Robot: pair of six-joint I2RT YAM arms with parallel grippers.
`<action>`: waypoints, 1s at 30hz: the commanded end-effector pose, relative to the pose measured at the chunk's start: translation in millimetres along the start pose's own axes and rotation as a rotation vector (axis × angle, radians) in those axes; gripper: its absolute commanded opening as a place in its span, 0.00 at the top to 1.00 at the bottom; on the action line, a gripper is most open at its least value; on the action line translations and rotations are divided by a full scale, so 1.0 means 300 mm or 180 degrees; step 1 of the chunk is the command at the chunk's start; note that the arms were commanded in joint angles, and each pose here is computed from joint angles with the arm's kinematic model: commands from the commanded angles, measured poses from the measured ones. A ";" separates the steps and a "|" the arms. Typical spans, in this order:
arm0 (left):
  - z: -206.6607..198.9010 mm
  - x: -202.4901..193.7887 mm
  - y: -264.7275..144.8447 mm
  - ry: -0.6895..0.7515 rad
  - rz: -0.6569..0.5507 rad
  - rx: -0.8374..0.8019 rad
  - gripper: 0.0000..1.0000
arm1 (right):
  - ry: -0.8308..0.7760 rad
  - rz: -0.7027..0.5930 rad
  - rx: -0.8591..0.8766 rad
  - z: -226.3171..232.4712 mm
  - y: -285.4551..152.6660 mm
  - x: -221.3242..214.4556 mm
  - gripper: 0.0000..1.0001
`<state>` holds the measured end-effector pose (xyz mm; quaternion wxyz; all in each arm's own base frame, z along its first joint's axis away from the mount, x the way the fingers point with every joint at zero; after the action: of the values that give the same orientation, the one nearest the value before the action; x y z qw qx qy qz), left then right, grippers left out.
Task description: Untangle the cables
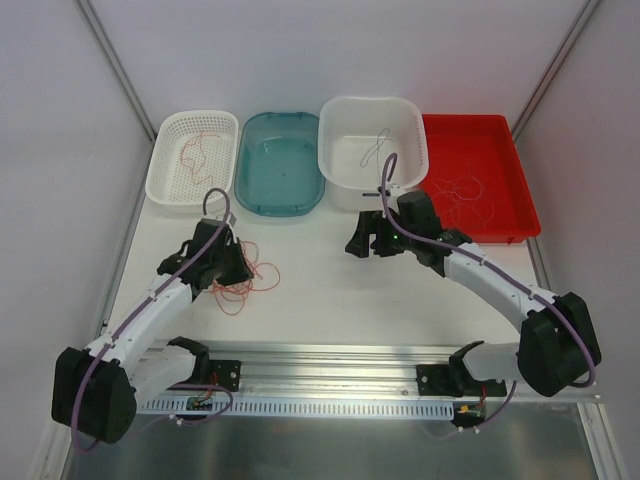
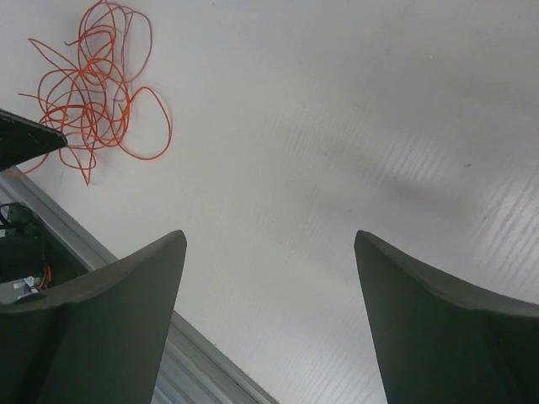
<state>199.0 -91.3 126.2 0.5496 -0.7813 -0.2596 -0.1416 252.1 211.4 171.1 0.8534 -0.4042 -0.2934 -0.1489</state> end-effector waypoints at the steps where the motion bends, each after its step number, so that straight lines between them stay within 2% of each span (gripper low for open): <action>1: -0.142 0.026 0.011 0.0086 -0.0064 -0.0386 1.00 | -0.0059 -0.0355 0.0035 0.022 -0.036 0.048 0.15; 5: -0.319 0.010 0.035 0.0342 0.0056 -0.0839 1.00 | -0.0068 -0.0545 -0.0203 -0.007 -0.080 0.048 0.15; 10: -0.577 -0.037 -0.051 0.1041 0.0058 -0.1521 1.00 | -0.0035 -0.1005 -0.0662 -0.058 -0.176 0.073 0.15; 13: -0.639 -0.055 -0.105 0.1304 -0.0012 -0.1743 1.00 | -0.0083 -0.1027 -0.0704 -0.063 -0.202 0.076 0.16; 15: -0.638 -0.050 -0.133 0.1325 -0.0100 -0.1793 1.00 | -0.0135 -0.0958 -0.0635 -0.047 -0.200 0.082 0.18; 20: -0.528 -0.080 -0.106 0.1258 -0.0255 -0.1464 1.00 | -0.0114 -0.0558 -0.0378 -0.023 -0.117 0.040 0.23; 27: -0.389 -0.199 -0.030 0.1005 0.0024 -0.1124 1.00 | -0.0143 -0.0112 -0.0482 -0.053 0.005 -0.012 0.36; 30: -0.356 -0.218 -0.016 0.0956 0.0024 -0.1022 1.00 | -0.0144 0.0047 -0.0540 -0.070 0.050 -0.040 0.41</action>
<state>146.8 -212.0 134.1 0.4472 -0.8346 -0.1112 -0.3017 249.7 193.2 137.1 0.8076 -0.4908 -0.2815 -0.1663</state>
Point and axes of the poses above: each gripper's point midway between its finger pads, its own y axis out along the fingers, its own z axis along the line the jaws close on, x = y × z, the point moved 5 cm from there along -y, back along the fingers, and after that the axes turned 2 degrees about y, right-handed, at the moved point
